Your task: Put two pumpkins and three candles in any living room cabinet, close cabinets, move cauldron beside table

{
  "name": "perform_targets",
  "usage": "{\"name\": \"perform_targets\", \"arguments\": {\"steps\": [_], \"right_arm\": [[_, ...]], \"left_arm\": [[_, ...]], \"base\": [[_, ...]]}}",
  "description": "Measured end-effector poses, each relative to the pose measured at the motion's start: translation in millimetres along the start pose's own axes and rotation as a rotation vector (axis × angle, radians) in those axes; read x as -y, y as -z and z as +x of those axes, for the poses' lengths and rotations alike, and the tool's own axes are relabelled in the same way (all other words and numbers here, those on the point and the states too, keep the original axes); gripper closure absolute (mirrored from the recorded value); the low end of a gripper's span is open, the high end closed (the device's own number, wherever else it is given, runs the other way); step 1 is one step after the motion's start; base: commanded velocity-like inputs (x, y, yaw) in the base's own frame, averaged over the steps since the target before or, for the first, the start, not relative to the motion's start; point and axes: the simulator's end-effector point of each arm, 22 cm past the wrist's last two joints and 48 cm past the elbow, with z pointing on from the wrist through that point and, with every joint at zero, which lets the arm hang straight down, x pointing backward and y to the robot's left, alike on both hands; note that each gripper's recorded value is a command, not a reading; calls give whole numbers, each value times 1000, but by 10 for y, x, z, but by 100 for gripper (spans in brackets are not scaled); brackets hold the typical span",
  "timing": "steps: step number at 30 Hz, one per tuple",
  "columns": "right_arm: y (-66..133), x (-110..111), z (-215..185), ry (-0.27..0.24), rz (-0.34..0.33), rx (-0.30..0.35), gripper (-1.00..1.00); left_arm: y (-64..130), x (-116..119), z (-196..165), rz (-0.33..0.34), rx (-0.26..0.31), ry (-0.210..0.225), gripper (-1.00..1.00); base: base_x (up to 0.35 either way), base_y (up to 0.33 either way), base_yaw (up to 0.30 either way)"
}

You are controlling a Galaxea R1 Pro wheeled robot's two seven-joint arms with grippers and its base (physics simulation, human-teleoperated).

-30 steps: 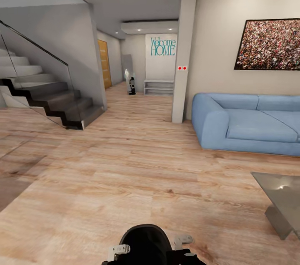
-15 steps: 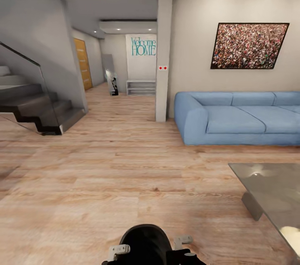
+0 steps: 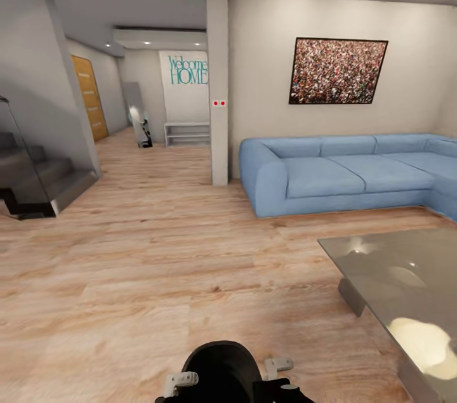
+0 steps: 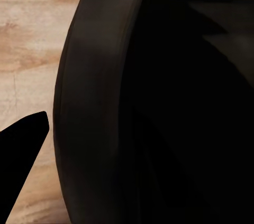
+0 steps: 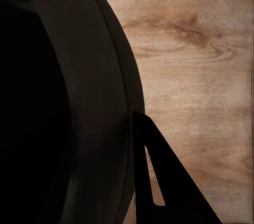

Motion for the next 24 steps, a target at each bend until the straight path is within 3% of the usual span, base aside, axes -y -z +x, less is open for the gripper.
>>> {"name": "perform_targets", "arguments": {"steps": [8,24], "right_arm": [[1,0,4,0,0,-1,100],[2,-1,2,-1,-1,0,100]], "left_arm": [[1,0,2,0,-1,0,100],[2,0,-1,0,0,-1,100]], "base": [[126,15,-232],[286,115,-13]]}}
